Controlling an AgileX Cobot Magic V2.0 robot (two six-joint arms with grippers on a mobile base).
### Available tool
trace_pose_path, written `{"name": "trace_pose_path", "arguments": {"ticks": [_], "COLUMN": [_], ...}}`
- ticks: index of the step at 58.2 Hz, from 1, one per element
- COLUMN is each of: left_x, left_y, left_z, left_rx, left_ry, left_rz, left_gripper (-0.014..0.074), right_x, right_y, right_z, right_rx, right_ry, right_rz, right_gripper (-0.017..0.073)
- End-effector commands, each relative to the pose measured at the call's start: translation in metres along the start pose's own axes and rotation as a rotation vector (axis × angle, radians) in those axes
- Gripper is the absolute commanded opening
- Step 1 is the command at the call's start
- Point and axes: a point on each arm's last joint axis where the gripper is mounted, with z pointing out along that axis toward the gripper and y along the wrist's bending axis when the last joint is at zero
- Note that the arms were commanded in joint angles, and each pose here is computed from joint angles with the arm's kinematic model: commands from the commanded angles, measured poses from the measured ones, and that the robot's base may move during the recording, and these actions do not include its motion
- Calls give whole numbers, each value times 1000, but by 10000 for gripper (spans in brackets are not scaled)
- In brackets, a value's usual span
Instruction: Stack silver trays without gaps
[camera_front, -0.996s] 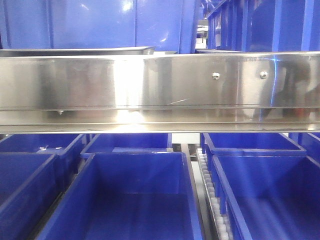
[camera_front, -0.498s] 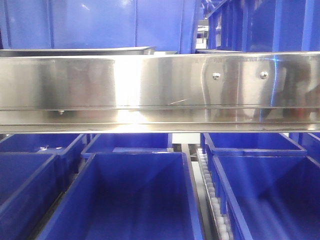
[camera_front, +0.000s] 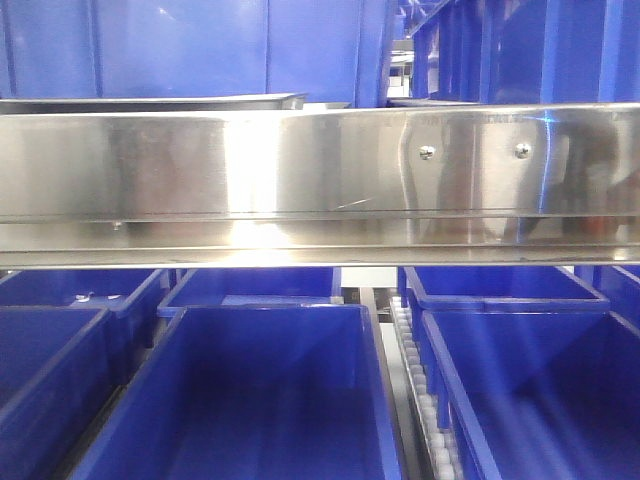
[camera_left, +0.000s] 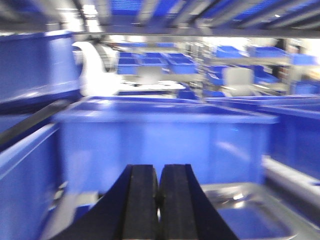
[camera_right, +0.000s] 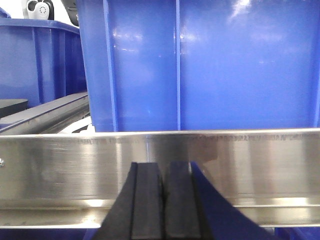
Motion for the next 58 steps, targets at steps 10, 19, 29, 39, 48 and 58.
{"name": "trace_pose_path", "arguments": {"ticks": [10,19,29,39,48,58], "left_x": [60,101,126,134,134,134], "left_y": [3,4,5,5,6,6], "left_z": [-31,-37,-36,-36,-36,-36], "left_rx": [-83,-125,-143,-145,-145,-145], "left_ry": [-30,5,65,90,98,94], "left_rz": [-85,-154,-145,-112,-23,-14], "left_gripper": [-9,-9,-9,-9,-9,-9], "right_x": [-2,-2,-2,-2,-2,-2], "right_y": [0,0,0,0,0,0], "right_z": [0,0,0,0,0,0], "right_rx": [-4,-4,-4,-4,-4,-4], "right_ry": [-20,-20,-20,-20,-20,-20], "right_rz": [4,4,4,4,4,4], "right_gripper": [-79,-79,-79,-79,-79,-79]}}
